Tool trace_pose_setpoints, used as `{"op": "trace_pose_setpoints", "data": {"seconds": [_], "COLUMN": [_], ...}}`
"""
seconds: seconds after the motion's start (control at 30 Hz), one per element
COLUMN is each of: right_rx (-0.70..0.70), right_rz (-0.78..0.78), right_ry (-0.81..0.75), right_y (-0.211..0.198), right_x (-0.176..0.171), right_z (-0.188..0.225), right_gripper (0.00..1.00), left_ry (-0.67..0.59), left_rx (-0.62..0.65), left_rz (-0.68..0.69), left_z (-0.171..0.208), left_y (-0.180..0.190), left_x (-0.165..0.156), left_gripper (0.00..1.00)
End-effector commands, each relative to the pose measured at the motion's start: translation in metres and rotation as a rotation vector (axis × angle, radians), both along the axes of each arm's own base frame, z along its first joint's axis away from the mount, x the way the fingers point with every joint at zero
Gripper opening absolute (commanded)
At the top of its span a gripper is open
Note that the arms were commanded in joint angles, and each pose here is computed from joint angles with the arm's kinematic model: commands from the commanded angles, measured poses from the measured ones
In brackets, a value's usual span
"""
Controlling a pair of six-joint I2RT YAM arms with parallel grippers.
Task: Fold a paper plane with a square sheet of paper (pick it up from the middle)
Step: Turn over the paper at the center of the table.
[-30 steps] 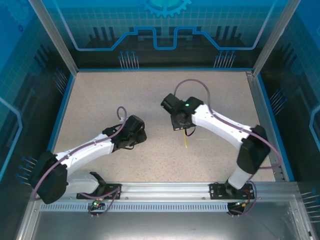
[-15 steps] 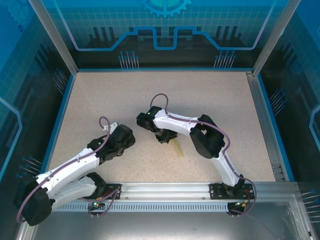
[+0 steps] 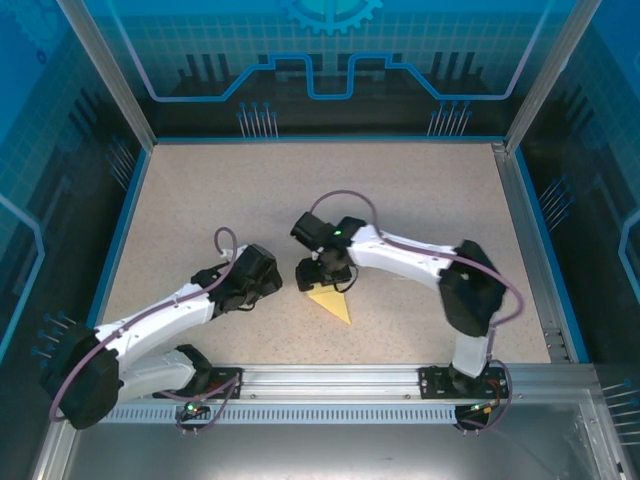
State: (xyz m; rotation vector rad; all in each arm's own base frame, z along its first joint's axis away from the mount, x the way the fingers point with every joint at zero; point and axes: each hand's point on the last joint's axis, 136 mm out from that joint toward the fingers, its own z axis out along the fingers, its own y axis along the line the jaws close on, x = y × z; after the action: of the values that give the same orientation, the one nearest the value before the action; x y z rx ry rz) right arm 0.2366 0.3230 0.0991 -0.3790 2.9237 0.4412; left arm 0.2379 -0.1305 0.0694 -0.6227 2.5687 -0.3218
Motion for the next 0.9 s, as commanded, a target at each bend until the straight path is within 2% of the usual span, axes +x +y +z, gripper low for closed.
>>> {"op": "trace_pose_setpoints", "data": {"seconds": [0.0,0.1,0.2,0.3,0.43,0.7,0.77,0.87], "right_rx": [0.223,0.319,0.347,0.342,0.294,0.349,0.393,0.427], "right_rz": [-0.001,-0.021,-0.033,-0.017,-0.032,-0.004,0.001,-0.022], "right_ry": [-0.015,0.017,0.082,0.101,0.121,0.157,0.166,0.169], "right_y": [0.004,-0.008,-0.02,-0.024,-0.032,-0.021,-0.016,-0.019], "right_x": [0.01,0.01,0.007,0.006,0.017,0.04,0.043,0.047], "right_z": [0.018,0.011,-0.009,-0.022,-0.043,-0.06,-0.061,-0.062], "right_gripper": [0.72,0.65,0.45,0.44,0.47,0.49,0.45,0.32], "left_ry": [0.047,0.104,0.145,0.161,0.187,0.205,0.207,0.211], "left_rx": [-0.094,-0.148,-0.193,-0.223,-0.234,-0.208,-0.207,-0.207], "left_rz": [-0.094,-0.136,-0.135,-0.126,-0.117,-0.11,-0.112,-0.116], "left_z": [0.001,-0.008,-0.016,-0.02,-0.025,-0.026,-0.026,-0.026], "left_y": [-0.03,-0.048,-0.058,-0.064,-0.068,-0.067,-0.067,-0.068], "left_x": [0.005,0.004,0.002,0.002,0.004,0.006,0.006,0.005], "left_gripper": [0.65,0.65,0.65,0.65,0.65,0.64,0.65,0.65]}}
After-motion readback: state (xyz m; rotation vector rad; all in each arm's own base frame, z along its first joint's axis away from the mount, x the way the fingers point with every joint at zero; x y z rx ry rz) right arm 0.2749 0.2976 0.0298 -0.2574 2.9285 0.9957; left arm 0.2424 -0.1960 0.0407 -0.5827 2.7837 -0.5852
